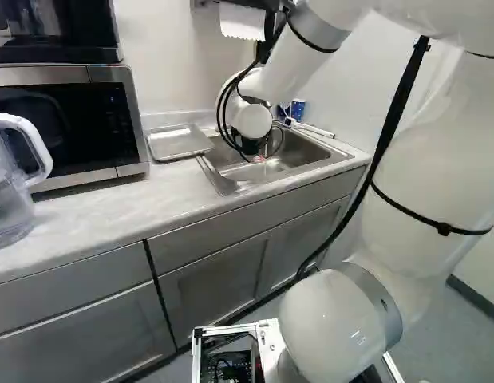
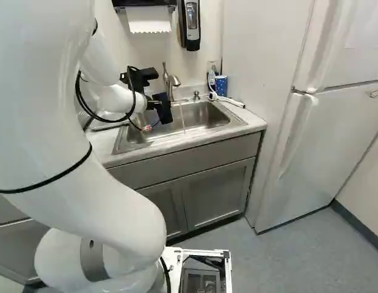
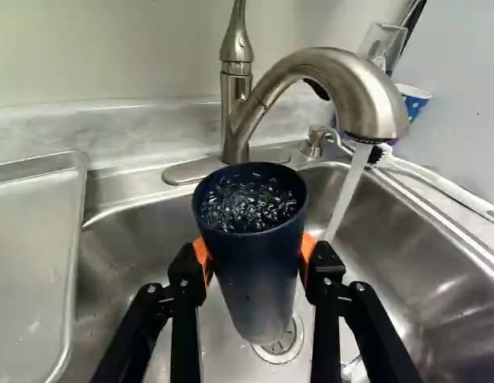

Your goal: Rinse the cup and place it in the tray

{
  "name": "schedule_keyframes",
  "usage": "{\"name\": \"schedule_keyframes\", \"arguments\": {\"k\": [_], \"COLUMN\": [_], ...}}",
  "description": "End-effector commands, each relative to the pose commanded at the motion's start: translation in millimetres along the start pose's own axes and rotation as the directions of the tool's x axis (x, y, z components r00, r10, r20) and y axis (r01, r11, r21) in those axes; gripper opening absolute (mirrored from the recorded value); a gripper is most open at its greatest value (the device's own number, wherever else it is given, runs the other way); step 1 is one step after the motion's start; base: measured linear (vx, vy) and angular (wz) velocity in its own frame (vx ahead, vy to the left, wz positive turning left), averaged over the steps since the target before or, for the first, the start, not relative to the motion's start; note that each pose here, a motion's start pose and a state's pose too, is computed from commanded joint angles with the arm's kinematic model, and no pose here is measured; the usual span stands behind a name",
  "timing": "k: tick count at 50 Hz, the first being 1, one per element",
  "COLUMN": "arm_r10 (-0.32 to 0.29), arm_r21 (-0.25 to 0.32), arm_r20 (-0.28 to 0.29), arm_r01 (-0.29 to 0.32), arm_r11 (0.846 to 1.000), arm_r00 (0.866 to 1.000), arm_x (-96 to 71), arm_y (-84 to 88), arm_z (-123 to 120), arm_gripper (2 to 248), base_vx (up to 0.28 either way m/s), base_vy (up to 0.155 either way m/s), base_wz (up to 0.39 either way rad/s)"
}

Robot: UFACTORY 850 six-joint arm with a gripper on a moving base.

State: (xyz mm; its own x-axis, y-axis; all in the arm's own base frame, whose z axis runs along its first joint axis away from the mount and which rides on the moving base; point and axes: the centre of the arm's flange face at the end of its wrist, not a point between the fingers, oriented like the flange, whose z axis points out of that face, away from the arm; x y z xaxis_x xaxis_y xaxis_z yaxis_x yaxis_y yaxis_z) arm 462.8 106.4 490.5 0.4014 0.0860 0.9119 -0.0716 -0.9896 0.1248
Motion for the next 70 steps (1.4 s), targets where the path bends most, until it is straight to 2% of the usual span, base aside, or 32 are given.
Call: {"name": "schedule_keyframes", "arguments": {"k": [18, 32, 57, 70], "arm_r10": [-0.019, -0.141, -0.14, -0.043], "arm_r21": [0.031, 0.033, 0.035, 0.055], "arm_r20": [-0.005, -0.009, -0.01, -0.01], "arm_r01": [0.019, 0.142, 0.14, 0.044], "arm_r11": [0.999, 0.989, 0.989, 0.998], "arm_r00": [1.0, 0.99, 0.99, 0.999], "arm_x": [1.1, 1.2, 1.3, 2.5], "arm_y": [-16.3, -18.1, -19.3, -30.1], "arm_z": [-2.8, -3.1, -3.3, -3.8], "arm_gripper": [124, 124, 124, 124], "base_vx": [0.0, 0.0, 0.0, 0.0], "base_vy": [0.0, 0.0, 0.0, 0.0], "base_wz": [0.0, 0.0, 0.0, 0.0]}}
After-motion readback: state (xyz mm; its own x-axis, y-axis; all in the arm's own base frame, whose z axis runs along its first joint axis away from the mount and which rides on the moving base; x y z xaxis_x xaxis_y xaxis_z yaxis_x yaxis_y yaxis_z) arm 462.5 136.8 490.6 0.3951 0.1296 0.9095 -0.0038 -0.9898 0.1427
